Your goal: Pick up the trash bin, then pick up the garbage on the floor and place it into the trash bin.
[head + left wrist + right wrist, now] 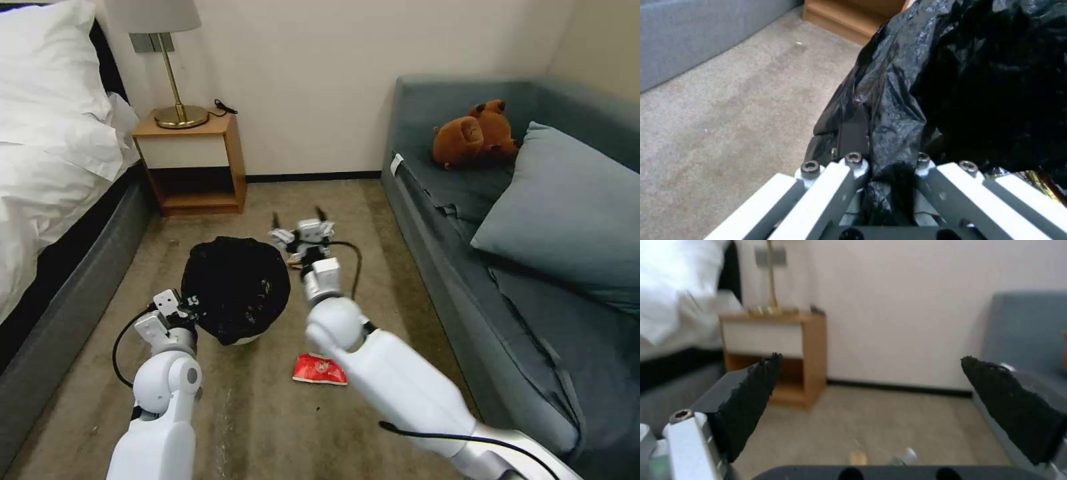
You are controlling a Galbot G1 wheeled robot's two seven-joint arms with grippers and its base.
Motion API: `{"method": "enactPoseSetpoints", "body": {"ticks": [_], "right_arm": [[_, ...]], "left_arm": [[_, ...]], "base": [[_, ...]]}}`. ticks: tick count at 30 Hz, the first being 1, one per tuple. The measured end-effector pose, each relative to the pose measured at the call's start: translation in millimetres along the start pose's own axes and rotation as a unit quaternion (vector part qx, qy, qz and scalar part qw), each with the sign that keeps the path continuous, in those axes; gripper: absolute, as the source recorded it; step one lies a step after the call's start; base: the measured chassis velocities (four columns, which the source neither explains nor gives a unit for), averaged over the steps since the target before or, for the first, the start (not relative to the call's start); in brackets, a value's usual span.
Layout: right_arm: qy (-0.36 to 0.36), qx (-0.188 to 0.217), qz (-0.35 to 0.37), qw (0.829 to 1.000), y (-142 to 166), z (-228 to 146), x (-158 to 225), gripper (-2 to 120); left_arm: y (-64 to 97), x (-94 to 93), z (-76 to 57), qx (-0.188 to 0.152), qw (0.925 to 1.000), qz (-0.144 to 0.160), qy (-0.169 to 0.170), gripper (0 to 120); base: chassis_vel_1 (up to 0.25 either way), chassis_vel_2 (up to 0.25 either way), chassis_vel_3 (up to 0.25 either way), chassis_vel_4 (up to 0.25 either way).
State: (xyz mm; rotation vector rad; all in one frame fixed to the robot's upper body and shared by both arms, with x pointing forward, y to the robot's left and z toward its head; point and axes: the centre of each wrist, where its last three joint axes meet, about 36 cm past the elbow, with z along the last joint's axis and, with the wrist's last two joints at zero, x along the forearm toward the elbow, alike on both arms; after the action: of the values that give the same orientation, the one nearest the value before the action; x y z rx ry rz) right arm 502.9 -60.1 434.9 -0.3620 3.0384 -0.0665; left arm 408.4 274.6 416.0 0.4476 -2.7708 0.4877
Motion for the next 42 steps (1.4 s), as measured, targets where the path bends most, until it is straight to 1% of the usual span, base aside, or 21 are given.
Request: {"method": "enactPoseSetpoints", "body": {"ticks": [1,3,5,6,7,10,11,13,15,18,20,21,22,23,25,26,27,30,31,36,42], "right_arm": [[0.0,0.0,0.0,1.0,0,0,0,100],[0.039,0.013,-0.001,0.999,-21,27,5,100],[0.051,0.017,-0.002,0.999,-27,36,7,100],[0.077,0.03,-0.013,0.996,-41,59,12,100],[0.077,0.03,-0.013,0.996,-41,59,12,100],[0.109,0.046,-0.057,0.991,-60,91,21,100],[0.109,0.046,-0.057,0.991,-60,91,21,100],[0.115,0.056,-0.09,0.988,-67,108,25,100],[0.122,0.054,-0.126,0.983,-70,120,28,100],[0.126,0.052,-0.149,0.979,-72,126,30,100],[0.143,0.032,-0.219,0.965,-80,135,37,100],[0.143,0.032,-0.219,0.965,-80,135,37,100],[0.163,0.025,-0.255,0.953,-84,141,43,100],[0.163,0.025,-0.255,0.953,-84,141,43,100],[0.191,0.035,-0.287,0.938,-89,156,51,100],[0.201,0.042,-0.297,0.933,-92,164,53,100],[0.201,0.042,-0.297,0.933,-92,164,53,100],[0.234,0.051,-0.329,0.914,-96,188,57,100],[0.234,0.051,-0.329,0.914,-96,188,57,100],[0.253,0.083,-0.362,0.893,-107,219,48,100],[0.259,0.101,-0.368,0.887,-117,238,40,100]], "left_arm": [[0.0,0.0,0.0,0.0,1.0,0.0,0.0,4],[0.1,-0.7,-1.8,0.001,1.0,0.001,-0.002,4],[0.2,-0.9,-2.1,0.001,1.0,0.002,-0.002,4],[0.2,-1.5,-2.8,0.0,1.0,0.002,-0.003,4],[0.2,-1.5,-2.8,0.0,1.0,0.002,-0.003,4],[-1.3,-2.6,-3.1,-0.001,1.0,0.005,-0.003,4],[-1.3,-2.6,-3.1,-0.001,1.0,0.005,-0.003,4],[-2.8,-2.6,-2.6,-0.003,1.0,0.009,-0.002,4],[-2.8,-2.4,-1.9,-0.005,0.9999,0.01,-0.001,4],[-2.3,-1.9,-0.6,-0.006,0.9999,0.009,0.0,4],[-1.6,0.0,5.1,-0.012,0.9999,0.008,0.002,4],[-1.6,0.0,5.1,-0.012,0.9999,0.008,0.002,4],[-0.6,1.6,8.6,-0.014,0.9999,0.007,0.004,4],[-0.6,1.6,8.6,-0.014,0.9999,0.007,0.004,4],[-0.2,3.3,12.3,-0.016,0.9998,0.005,0.006,4],[-0.5,4.1,12.9,-0.016,0.9998,0.005,0.006,4],[-0.5,4.1,12.9,-0.016,0.9998,0.005,0.006,4],[-2.4,7.0,13.0,-0.016,0.9999,0.006,0.003,4],[-2.4,7.0,13.0,-0.016,0.9999,0.006,0.003,4],[-0.6,11.1,17.4,-0.02,0.9998,0.002,-0.002,4],[3.4,16.2,21.7,-0.021,0.9998,-0.002,0.0,4]], "base": [[0.0,0.0,0.0,0.0],[0.0,0.0,0.0,0.0],[0.0,0.0,0.0,0.0],[0.0,0.0,0.0,0.0],[0.0,0.0,0.0,0.0],[0.0,0.0,0.0,0.0],[0.0,0.0,0.0,0.0],[0.0,0.0,0.0,0.0],[0.0,0.0,0.0,0.0],[0.0,0.0,0.0,0.0],[0.0,0.0,0.0,0.0],[0.0,0.0,0.0,0.0],[0.0,0.0,0.0,0.0],[0.0,0.0,0.0,0.0],[0.0,0.0,0.0,0.0],[0.0,0.0,0.0,0.0],[0.0,0.0,0.0,0.0],[0.0,0.0,0.0,0.0],[0.0,0.0,0.0,0.0],[0.0,0.0,0.0,0.0],[0.0,0.0,0.0,0.0]]}}
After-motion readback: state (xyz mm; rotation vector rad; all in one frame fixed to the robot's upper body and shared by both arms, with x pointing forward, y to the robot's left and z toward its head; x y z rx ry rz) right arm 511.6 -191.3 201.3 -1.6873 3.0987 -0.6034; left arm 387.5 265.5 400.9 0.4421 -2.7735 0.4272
